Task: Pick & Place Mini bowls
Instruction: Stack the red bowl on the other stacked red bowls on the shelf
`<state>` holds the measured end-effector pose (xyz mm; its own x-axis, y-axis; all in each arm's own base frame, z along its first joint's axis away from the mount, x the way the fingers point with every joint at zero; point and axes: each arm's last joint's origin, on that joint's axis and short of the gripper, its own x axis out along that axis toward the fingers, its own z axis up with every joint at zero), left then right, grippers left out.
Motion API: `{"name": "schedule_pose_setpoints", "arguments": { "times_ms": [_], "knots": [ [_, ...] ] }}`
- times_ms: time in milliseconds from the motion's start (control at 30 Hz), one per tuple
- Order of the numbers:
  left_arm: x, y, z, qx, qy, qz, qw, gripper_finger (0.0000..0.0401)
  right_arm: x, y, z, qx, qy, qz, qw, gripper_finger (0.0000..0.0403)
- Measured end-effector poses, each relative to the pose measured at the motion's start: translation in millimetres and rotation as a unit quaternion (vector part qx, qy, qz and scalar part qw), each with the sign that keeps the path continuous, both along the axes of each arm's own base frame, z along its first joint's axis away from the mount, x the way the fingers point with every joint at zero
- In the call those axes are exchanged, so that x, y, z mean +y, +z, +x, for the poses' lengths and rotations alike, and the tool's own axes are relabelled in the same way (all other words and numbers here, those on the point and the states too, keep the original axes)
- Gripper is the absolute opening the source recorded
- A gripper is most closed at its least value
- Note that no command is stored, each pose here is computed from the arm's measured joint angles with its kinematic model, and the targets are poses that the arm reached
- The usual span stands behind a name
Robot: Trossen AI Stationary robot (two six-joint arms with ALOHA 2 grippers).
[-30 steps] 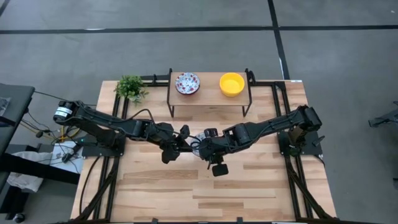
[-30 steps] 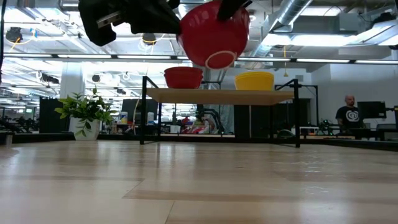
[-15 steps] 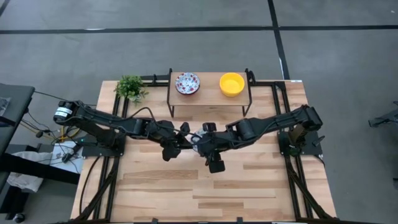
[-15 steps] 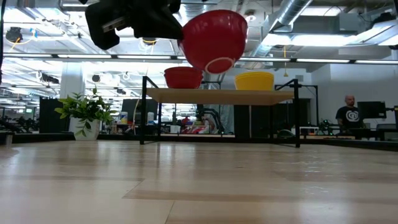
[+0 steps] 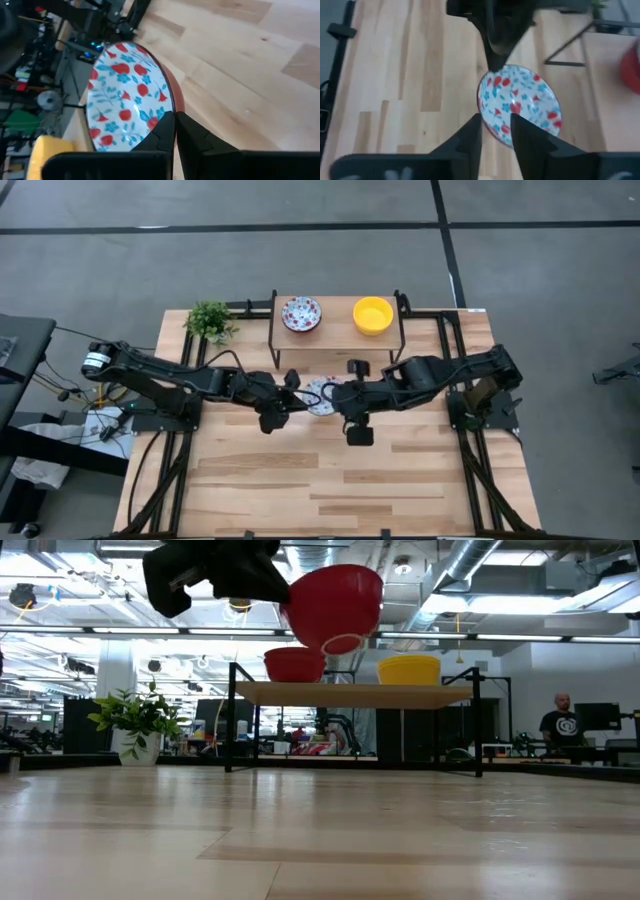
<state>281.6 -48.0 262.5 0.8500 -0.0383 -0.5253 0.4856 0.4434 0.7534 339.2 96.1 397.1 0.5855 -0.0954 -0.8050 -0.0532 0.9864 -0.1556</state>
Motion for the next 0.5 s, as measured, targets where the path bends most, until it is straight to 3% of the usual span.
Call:
{"name": "schedule_pose_setpoints", "arguments": {
  "times_ms": [233,500],
  "knots": [
    [8.9,20.2,-13.0,-0.038,0.033,0.005,0.999,0.0009,2.4,20.6,-32.1,-0.025,-0.043,-0.033,0.998,0.0009],
    [21.7,42.1,-26.5,-0.083,0.095,0.003,0.992,0.0009,1.4,13.8,-68.2,-0.103,-0.099,-0.043,0.989,0.0003]
  ]
}}
